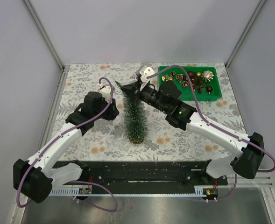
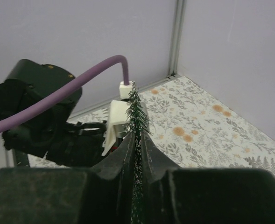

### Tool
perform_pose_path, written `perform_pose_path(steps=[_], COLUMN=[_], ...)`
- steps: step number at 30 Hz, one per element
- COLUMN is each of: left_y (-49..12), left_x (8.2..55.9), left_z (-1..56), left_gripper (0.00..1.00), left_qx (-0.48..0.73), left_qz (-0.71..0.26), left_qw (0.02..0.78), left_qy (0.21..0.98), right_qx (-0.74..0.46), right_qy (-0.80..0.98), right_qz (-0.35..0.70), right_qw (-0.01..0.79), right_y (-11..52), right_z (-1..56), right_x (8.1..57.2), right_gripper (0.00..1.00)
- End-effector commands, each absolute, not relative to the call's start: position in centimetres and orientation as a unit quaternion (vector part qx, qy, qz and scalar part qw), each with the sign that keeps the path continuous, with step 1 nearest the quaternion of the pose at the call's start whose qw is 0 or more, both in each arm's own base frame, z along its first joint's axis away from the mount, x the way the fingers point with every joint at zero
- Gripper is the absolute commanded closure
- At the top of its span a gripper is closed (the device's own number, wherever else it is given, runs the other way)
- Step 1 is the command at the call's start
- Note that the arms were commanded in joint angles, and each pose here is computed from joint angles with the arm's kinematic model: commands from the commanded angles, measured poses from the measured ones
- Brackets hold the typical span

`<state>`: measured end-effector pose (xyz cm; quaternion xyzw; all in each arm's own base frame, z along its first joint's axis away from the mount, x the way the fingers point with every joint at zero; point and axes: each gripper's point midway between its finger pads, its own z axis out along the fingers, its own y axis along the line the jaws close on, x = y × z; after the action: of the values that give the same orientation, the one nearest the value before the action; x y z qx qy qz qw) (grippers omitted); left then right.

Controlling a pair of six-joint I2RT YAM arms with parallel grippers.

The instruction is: Decorate the small christmas tree

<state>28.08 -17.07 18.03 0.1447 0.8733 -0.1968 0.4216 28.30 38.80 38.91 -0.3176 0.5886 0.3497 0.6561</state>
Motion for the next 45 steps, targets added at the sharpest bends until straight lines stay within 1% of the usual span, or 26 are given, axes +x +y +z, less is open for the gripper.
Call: perform_pose_path(steps=[1,6,8,13,15,17,19,22,25,27,28,29,30,33,36,38,40,43,45], left_y=[-17.8,-18.4,-18.9,-22.5,-23.5,-24.1,-24.4,-24.8,-25.0,-24.9,-24.7,-24.6,-24.4,-23.1,-20.8,-19.4,-18.0,-16.3,-15.4], left_x=[28.9,30.2,30.6,30.1,30.4,30.7,31.1,31.1,30.5,30.0,29.8,29.6,29.6,30.4,32.1,33.1,34.0,34.6,34.6], left_z=[19.9,20.8,21.4,25.1,26.6,28.1,28.8,29.7,29.7,29.4,29.5,29.5,30.1,32.0,34.3,36.0,36.1,35.0,34.5], left_gripper=[0.67,0.62,0.57,0.56,0.57,0.56,0.52,0.49,0.39,0.29,0.23,0.11,0.01,0.01,0.01,0.01,0.01,0.01,0.01], left_qx=[0.133,0.107,0.106,0.175,0.18,0.19,0.194,0.199,0.203,0.2,0.199,0.199,0.2,0.188,0.16,0.142,0.117,0.104,0.096], left_qz=[-0.234,-0.263,-0.281,-0.372,-0.395,-0.408,-0.413,-0.422,-0.433,-0.436,-0.436,-0.436,-0.432,-0.4,-0.346,-0.314,-0.281,-0.231,-0.213], left_qw=[0.452,0.453,0.451,0.453,0.454,0.463,0.464,0.465,0.457,0.453,0.455,0.455,0.462,0.491,0.514,0.529,0.514,0.48,0.48], left_qy=[0.851,0.845,0.84,0.791,0.778,0.764,0.759,0.752,0.75,0.751,0.751,0.751,0.748,0.751,0.768,0.775,0.802,0.84,0.846], right_qx=[-0.311,-0.305,-0.304,-0.315,-0.317,-0.322,-0.328,-0.336,-0.339,-0.337,-0.341,-0.341,-0.339,-0.326,-0.315,-0.284,-0.282,-0.271,-0.257], right_qy=[0.533,0.517,0.514,0.511,0.511,0.514,0.515,0.516,0.519,0.524,0.522,0.524,0.524,0.54,0.554,0.582,0.587,0.588,0.587], right_qz=[0.435,0.469,0.476,0.484,0.483,0.48,0.472,0.461,0.445,0.438,0.425,0.42,0.413,0.387,0.362,0.333,0.322,0.309,0.294], right_qw=[0.656,0.648,0.646,0.637,0.636,0.634,0.636,0.64,0.647,0.649,0.656,0.658,0.663,0.673,0.68,0.685,0.687,0.697,0.709], right_y=[38.4,37.9,37.8,38.1,38.2,38.5,38.7,38.8,38.7,38.6,38.5,38.4,38.2,37.6,37.2,36.6,36.4,35.8,35.1], right_z=[42.5,43.1,43.2,42.7,42.4,42.0,41.8,41.8,41.8,41.8,41.8,41.7,42.0,41.7,41.4,41.1,40.7,40.4,40.7], right_x=[24.9,23.3,22.9,22.0,22.0,21.9,21.8,21.6,21.7,21.9,22.1,22.2,22.4,23.5,24.5,26.1,26.5,26.8,27.3], right_gripper=[0.9,0.92,0.92,0.93,0.93,0.93,0.93,0.93,0.94,0.94,0.94,0.95,0.96,0.96,0.93,0.93,0.9,0.9,0.89])
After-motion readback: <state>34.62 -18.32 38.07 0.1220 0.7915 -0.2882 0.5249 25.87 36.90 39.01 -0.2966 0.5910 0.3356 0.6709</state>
